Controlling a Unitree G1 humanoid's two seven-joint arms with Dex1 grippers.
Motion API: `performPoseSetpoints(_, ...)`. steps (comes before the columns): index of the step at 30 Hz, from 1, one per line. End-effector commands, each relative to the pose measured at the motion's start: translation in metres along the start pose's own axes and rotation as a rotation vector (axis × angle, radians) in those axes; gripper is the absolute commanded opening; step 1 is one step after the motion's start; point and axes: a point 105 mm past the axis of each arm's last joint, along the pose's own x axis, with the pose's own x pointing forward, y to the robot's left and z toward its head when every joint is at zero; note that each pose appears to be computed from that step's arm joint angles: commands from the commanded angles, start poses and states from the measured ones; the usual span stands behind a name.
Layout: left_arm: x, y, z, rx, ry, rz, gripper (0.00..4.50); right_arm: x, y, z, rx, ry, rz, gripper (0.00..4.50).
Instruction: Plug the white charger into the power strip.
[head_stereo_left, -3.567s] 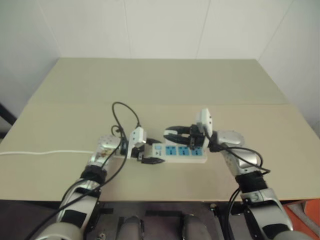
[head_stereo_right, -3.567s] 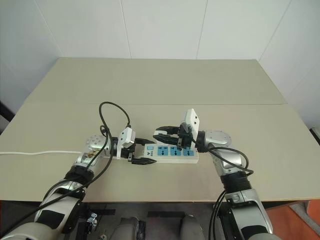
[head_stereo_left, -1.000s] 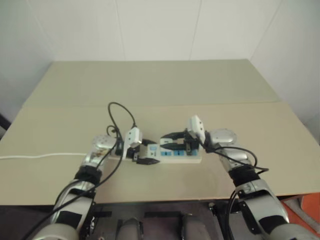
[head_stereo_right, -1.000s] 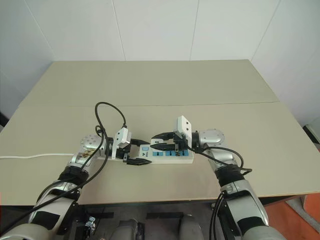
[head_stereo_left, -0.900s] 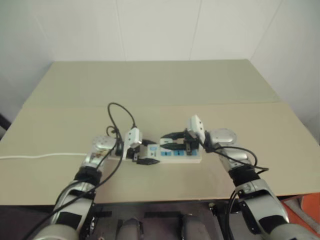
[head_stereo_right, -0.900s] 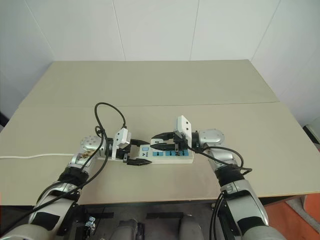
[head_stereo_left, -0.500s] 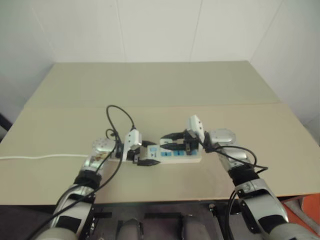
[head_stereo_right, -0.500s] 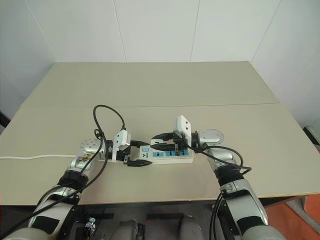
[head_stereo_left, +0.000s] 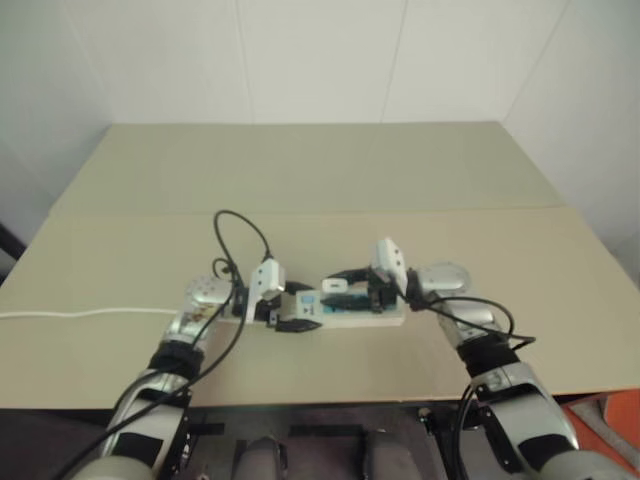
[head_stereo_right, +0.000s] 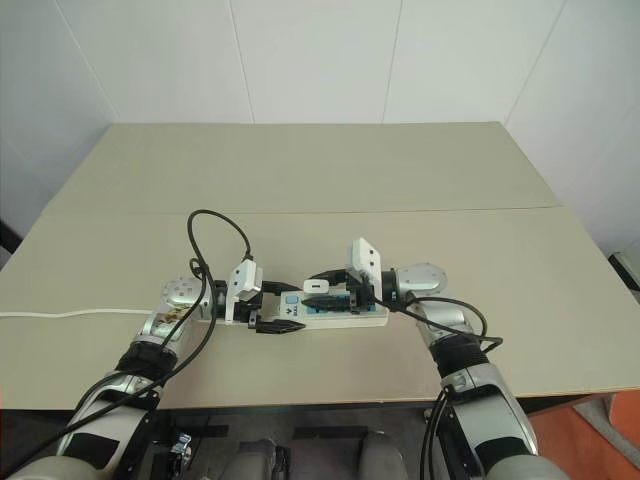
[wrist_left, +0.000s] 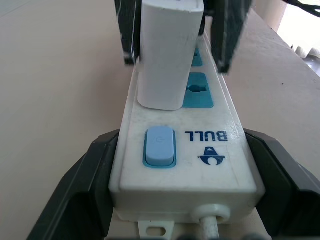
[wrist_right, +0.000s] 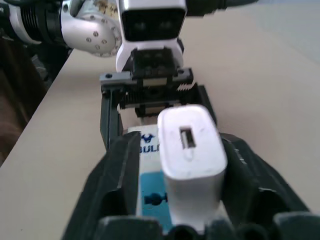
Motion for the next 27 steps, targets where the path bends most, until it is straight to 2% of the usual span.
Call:
performPoseSetpoints(1, 0.003, -0.004, -0.003, -0.007, 0.015, -0.022, 3.29, 0.005, 0.007, -0.006, 0.018, 0.023, 0.036, 3.77)
performPoseSetpoints(3, 0.003, -0.004, -0.003, -0.008, 0.014, -0.022, 3.29, 0.005, 0.006, -0.005, 0.021, 0.024, 0.038, 4.41)
performPoseSetpoints(7, 0.003, -0.004, -0.003, -0.01, 0.013, -0.022, 3.29, 0.004, 0.003, -0.002, 0.011, 0.016, 0.024, 4.41)
performPoseSetpoints(9, 0.003, -0.003, -0.003, -0.011, 0.011, -0.018, 4.02, 0.003, 0.002, 0.0, 0.006, 0.015, 0.021, 4.44)
performPoseSetpoints(11, 0.003, -0.003, -0.001, -0.021, 0.011, -0.03, 4.48, 0.001, -0.001, 0.004, -0.001, 0.006, 0.007, 4.44)
performPoseSetpoints(15, 0.001, 0.001, 0.005, -0.025, -0.014, -0.018, 4.48, -0.01, -0.01, 0.015, -0.031, -0.003, -0.026, 4.44)
performPoseSetpoints(22, -0.018, 0.009, 0.027, 0.036, -0.05, 0.002, 4.48, -0.046, -0.019, 0.037, -0.098, 0.0, -0.095, 4.44)
performPoseSetpoints(27, -0.048, -0.001, 0.058, 0.05, -0.069, -0.063, 4.48, -0.082, -0.011, 0.051, -0.134, 0.031, -0.134, 4.44)
